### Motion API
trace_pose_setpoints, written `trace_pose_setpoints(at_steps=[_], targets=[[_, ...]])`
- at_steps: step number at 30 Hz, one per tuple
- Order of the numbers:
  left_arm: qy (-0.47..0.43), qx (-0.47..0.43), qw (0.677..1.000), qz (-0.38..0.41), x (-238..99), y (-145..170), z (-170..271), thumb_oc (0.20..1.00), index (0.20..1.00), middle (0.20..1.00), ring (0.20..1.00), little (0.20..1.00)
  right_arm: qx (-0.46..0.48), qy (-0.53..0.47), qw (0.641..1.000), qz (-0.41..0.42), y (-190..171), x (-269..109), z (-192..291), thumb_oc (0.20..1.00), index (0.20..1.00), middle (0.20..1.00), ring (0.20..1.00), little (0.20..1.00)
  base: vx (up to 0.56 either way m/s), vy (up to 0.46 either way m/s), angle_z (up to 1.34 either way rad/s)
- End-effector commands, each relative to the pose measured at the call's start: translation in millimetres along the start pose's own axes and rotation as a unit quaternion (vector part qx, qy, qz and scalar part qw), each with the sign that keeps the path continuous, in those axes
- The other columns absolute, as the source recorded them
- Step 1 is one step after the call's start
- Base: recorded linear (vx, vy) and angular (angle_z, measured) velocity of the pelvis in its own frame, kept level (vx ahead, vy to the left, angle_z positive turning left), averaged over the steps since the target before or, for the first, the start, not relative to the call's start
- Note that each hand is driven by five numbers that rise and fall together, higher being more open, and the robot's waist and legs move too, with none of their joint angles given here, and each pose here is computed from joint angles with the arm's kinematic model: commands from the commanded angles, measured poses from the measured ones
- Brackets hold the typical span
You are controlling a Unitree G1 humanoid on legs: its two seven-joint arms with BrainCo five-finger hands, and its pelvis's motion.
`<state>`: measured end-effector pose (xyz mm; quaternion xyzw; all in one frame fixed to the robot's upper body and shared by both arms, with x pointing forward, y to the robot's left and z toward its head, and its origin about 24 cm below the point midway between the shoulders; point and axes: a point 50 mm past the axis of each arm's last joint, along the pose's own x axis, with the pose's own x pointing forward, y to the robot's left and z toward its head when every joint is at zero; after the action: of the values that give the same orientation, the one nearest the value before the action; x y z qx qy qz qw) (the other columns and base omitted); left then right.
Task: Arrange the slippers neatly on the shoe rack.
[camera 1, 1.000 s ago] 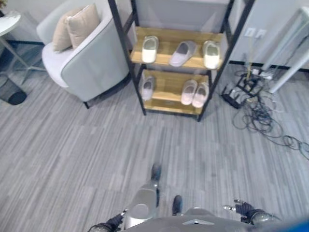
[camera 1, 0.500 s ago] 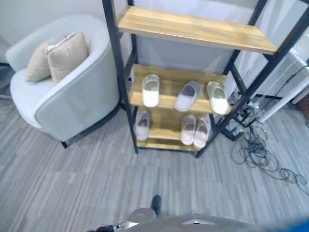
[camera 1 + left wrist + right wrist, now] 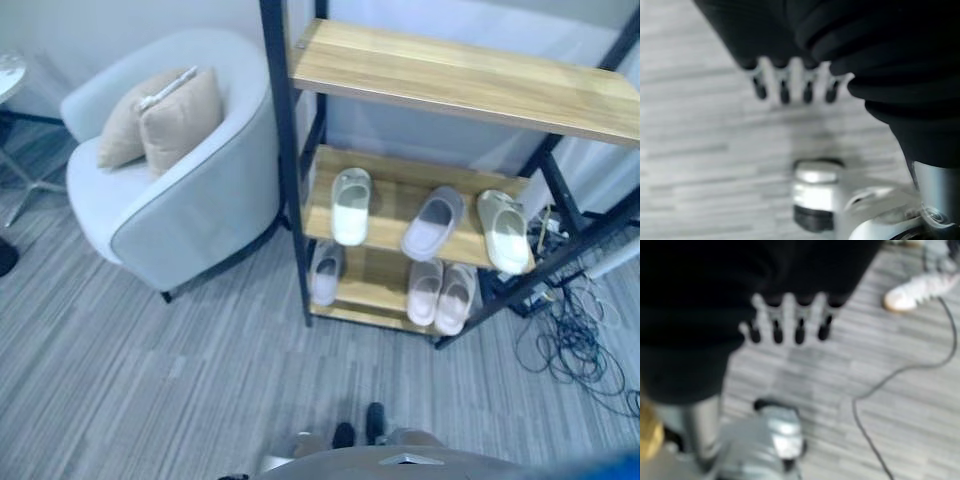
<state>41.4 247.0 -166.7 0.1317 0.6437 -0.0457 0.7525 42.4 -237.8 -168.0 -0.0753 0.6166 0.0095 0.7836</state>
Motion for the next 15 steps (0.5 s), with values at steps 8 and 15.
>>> trace_pose_setpoints(at_steps=[8,15], targets=[[-0.015,0.041,0.999,0.009,1,1,12,1.0,1.0,1.0,1.0,1.0,-0.057,-0.145,0.986,-0.061,-43,-7,90,1.0,1.0,1.0,1.0,1.0,0.05,0.025,0.26],[-0.12,0.022,0.99,0.068,-3,24,58,1.0,1.0,1.0,1.0,1.0,-0.031,-0.312,0.94,-0.138,-78,-40,168,1.0,1.0,1.0,1.0,1.0,-0.1,0.099,-0.38]])
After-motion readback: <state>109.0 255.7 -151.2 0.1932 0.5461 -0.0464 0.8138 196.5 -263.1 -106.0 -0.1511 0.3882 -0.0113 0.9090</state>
